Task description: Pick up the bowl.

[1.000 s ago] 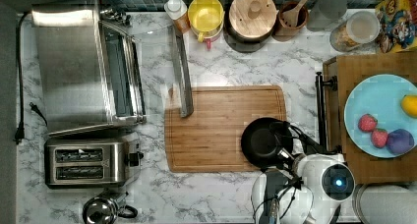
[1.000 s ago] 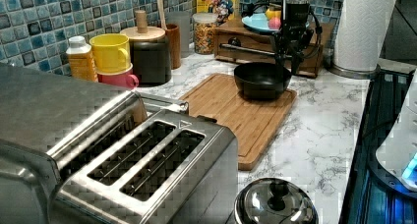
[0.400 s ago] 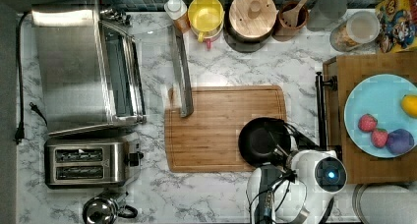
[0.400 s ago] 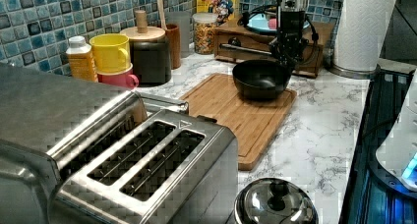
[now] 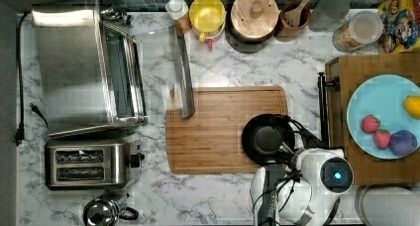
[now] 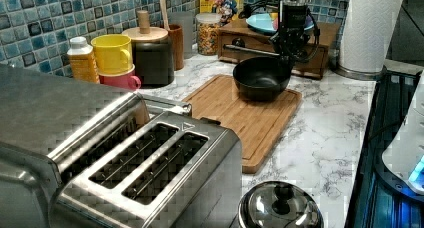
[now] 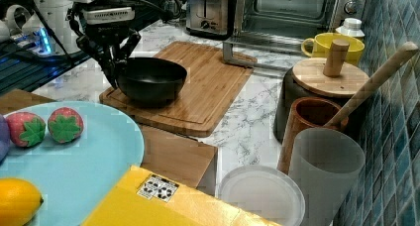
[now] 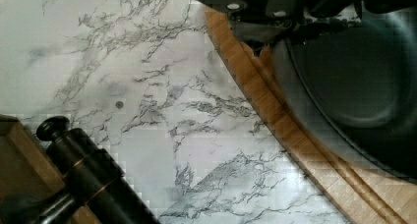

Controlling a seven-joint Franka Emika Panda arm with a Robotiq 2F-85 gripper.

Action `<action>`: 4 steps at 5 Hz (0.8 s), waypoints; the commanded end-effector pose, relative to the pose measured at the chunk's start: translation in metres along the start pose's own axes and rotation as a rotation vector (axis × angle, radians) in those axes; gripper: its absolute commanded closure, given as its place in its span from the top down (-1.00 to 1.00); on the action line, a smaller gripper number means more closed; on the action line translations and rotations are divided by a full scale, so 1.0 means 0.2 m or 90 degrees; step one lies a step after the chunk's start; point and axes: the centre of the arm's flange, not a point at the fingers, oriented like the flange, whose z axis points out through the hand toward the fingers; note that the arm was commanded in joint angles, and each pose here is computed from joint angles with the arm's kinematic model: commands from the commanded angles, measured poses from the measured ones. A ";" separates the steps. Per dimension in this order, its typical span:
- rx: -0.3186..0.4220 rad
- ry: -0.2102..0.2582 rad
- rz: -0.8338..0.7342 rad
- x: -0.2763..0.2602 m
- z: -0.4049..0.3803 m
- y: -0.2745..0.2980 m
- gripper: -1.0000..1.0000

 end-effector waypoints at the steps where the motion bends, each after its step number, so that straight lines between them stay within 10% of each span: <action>1: 0.060 0.100 0.108 0.35 -0.60 -0.33 -1.00; 3: 0.077 0.167 0.036 0.48 -1.11 -0.71 -1.00; 4: 0.075 0.134 -0.107 0.46 -1.23 -0.94 -1.00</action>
